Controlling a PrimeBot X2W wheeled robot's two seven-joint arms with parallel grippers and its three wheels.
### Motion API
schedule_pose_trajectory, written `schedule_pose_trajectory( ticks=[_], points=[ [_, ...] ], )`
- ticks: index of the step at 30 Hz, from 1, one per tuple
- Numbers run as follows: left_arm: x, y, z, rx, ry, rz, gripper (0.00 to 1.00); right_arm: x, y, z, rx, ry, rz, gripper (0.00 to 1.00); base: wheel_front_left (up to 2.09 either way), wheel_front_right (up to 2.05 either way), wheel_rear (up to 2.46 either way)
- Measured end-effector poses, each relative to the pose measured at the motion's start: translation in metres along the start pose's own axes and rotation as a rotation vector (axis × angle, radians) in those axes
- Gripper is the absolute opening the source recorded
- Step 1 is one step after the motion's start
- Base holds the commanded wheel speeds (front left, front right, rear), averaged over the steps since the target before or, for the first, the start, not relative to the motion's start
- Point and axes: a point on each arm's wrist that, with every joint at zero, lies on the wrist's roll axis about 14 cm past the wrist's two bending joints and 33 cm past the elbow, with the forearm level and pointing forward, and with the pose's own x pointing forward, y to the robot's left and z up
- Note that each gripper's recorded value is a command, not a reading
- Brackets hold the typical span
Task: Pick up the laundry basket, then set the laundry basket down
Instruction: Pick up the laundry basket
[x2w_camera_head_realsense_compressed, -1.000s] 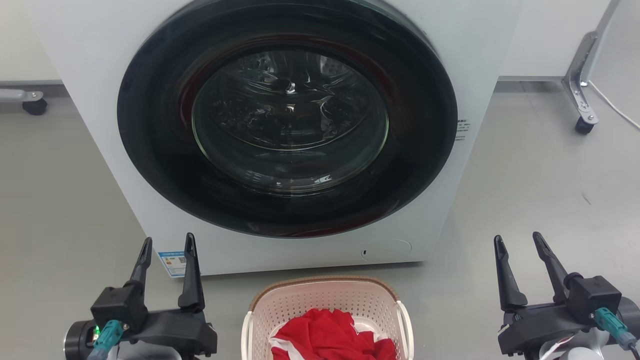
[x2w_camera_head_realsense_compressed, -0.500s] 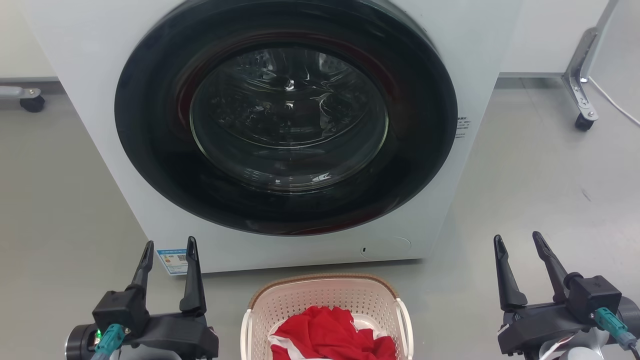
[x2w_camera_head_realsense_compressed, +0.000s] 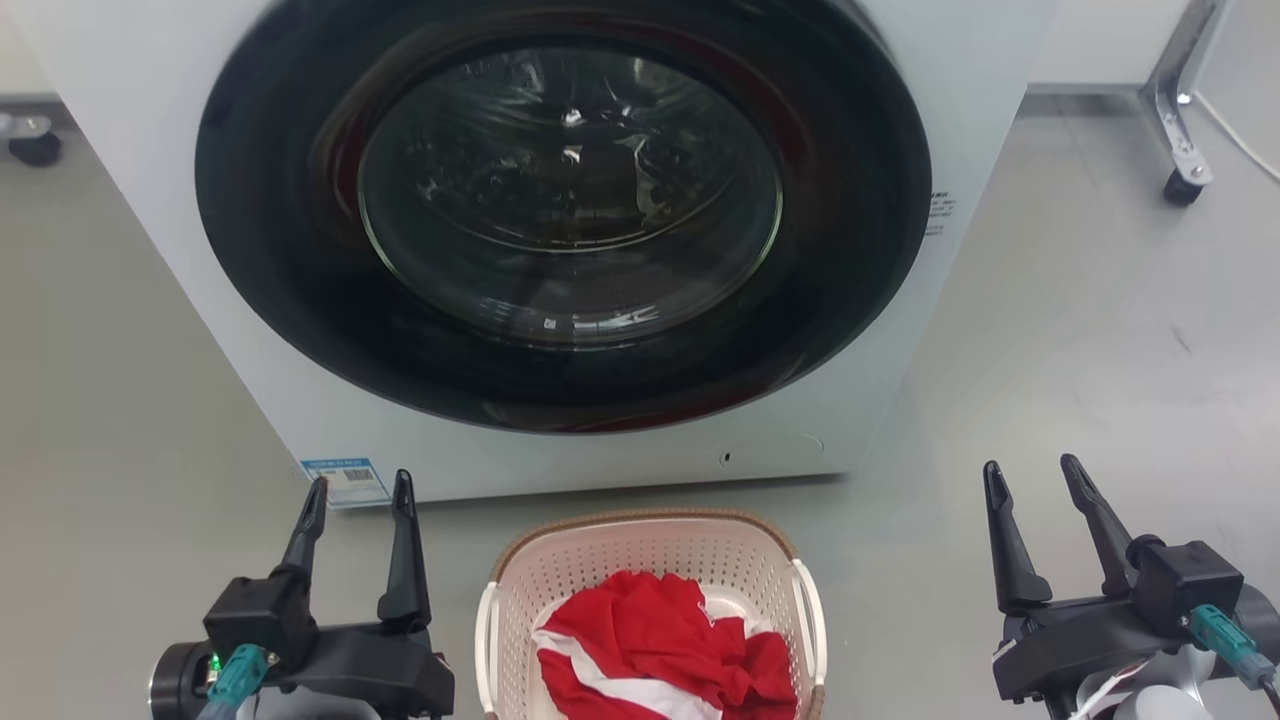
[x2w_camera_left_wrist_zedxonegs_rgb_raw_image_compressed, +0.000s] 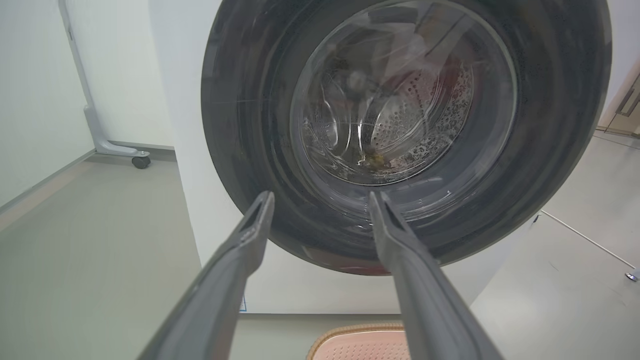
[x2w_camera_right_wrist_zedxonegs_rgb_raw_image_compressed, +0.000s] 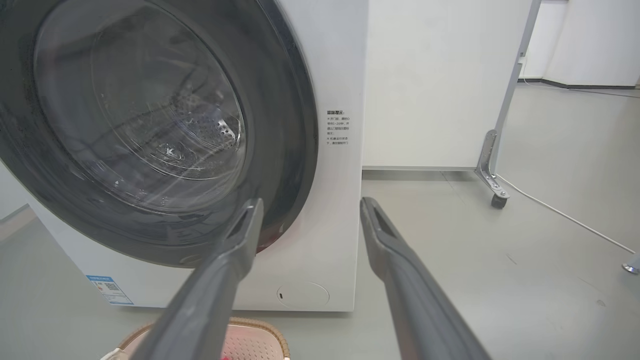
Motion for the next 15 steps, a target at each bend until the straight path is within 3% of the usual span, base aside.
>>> schedule_pose_trajectory(
  ticks=[15],
  points=[
    [0.029, -0.006, -0.048, -0.013, 0.133, -0.011, 1.0, 0.03, -0.003, -0.043, 0.034, 0.127, 0.003, 1.0, 0.0, 0.0, 0.0]
  ],
)
